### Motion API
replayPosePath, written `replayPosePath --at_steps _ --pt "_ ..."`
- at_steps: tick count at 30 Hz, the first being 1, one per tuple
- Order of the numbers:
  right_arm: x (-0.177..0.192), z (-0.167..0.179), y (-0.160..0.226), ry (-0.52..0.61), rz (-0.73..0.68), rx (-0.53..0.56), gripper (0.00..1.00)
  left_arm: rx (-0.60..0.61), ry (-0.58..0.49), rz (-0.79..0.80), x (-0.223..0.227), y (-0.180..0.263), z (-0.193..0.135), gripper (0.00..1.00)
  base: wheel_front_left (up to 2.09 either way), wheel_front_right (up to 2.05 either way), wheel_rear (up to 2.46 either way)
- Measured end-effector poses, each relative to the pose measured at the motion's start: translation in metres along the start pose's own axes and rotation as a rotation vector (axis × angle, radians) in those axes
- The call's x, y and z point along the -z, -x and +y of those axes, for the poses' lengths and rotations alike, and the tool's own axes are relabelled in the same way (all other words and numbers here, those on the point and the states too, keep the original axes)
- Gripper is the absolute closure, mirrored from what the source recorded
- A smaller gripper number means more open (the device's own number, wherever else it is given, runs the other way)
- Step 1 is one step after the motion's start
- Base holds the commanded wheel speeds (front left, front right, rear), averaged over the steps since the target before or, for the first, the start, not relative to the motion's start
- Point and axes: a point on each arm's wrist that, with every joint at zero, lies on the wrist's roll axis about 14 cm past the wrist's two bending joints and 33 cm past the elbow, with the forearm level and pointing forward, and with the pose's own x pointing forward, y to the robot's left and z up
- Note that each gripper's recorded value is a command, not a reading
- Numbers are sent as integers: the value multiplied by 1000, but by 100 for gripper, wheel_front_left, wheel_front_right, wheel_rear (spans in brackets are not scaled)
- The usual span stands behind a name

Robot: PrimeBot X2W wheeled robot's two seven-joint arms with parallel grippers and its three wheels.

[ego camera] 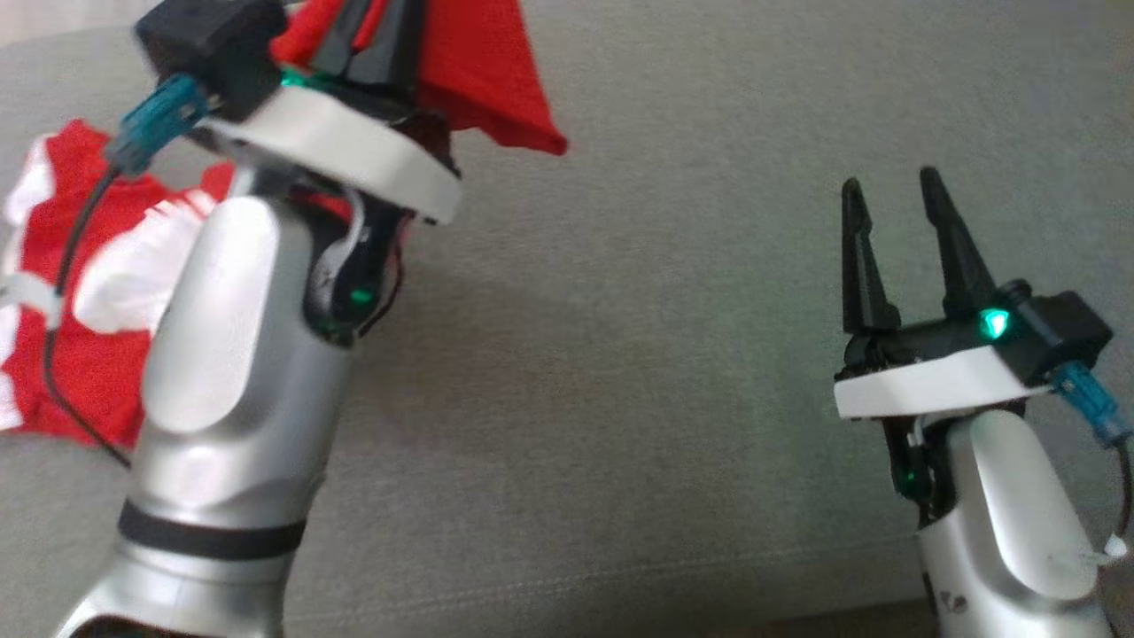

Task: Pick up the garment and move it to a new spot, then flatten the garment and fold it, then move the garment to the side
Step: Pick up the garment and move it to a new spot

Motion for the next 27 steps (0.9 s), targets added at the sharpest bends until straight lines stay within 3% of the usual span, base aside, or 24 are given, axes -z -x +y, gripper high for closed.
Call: replayPosePath --at_steps 7,12,13,14,20,27 --pt "-10 -31 7 13 -22 83 0 112 48 110 55 -28 -48 100 0 0 0" --pt "-13 -52 19 39 -21 144 0 155 153 137 85 -40 -82 100 0 0 0" --pt "-13 -56 21 40 -20 156 0 164 164 133 88 -43 -89 54 0 0 0" --pt "-13 -60 24 41 -17 167 0 182 170 143 94 -45 -98 0 0 0 0" --pt "-10 -72 31 52 -3 204 0 296 211 170 109 -50 -140 0 0 0 0" --pt "-7 -54 15 50 -10 145 0 170 150 190 112 -44 -93 0 0 0 0"
